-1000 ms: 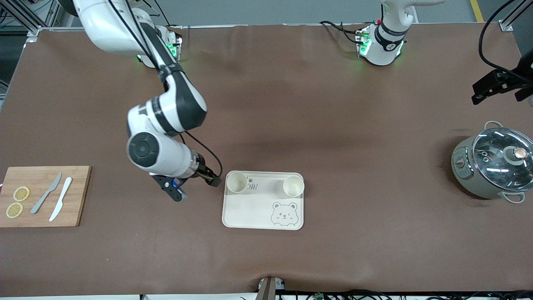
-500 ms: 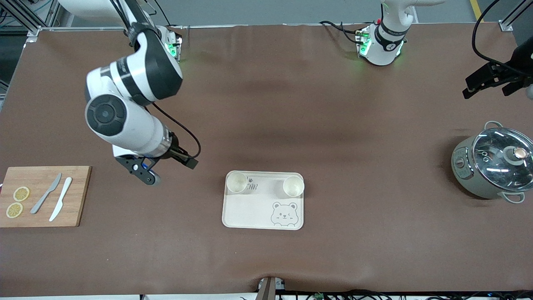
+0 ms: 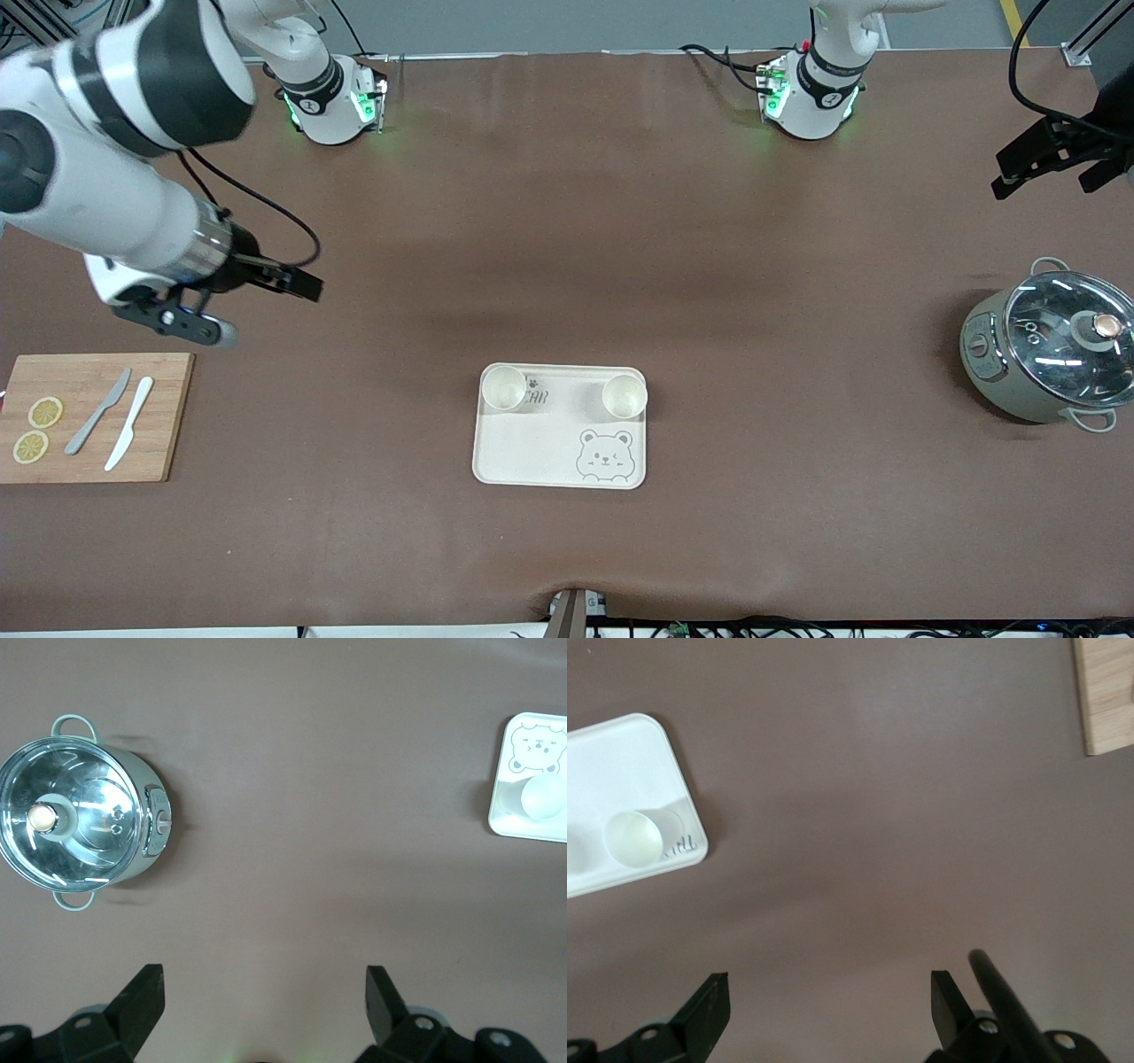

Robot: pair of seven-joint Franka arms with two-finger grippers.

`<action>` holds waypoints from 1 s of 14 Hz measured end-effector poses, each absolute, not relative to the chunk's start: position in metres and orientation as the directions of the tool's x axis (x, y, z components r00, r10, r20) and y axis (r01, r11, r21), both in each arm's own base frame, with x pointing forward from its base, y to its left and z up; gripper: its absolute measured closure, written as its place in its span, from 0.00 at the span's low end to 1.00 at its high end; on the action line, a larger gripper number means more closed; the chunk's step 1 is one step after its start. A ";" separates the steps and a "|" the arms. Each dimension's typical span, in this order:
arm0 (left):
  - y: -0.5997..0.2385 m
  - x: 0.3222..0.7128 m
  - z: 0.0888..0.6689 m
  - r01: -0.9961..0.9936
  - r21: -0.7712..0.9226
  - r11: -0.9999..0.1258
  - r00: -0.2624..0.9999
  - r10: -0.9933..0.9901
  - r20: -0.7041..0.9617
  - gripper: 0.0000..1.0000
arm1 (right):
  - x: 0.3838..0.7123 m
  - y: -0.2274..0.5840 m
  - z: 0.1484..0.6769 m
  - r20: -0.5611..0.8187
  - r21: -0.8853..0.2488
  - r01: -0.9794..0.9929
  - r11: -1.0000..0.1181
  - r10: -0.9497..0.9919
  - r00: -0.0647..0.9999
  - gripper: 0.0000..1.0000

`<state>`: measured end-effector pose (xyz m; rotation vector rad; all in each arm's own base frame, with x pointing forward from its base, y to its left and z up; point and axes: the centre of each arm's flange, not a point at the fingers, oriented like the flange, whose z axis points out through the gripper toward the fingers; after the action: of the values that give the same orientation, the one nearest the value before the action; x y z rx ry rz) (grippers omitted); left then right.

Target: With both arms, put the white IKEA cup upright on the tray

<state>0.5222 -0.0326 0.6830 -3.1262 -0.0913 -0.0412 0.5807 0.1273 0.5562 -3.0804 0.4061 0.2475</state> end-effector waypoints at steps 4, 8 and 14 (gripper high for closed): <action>-0.034 0.522 0.683 0.054 -0.014 -0.998 0.998 0.054 0.027 0.00 | 0.555 0.087 0.576 -0.126 0.071 -0.145 -0.987 -0.153 0.980 0.00; -0.032 0.522 0.683 0.058 -0.016 -0.998 0.998 0.058 0.030 0.00 | 0.552 0.039 0.582 -0.133 0.023 0.029 -0.999 0.025 0.991 0.00; -0.034 0.522 0.683 0.054 -0.017 -0.998 0.998 0.054 0.027 0.00 | 0.528 0.021 0.614 -0.129 -0.003 0.069 -0.998 0.069 0.989 0.00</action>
<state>0.5220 -0.0336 0.6829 -3.1230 -0.0842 -0.0409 0.5276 0.0209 0.6144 -3.1350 -0.1093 0.2029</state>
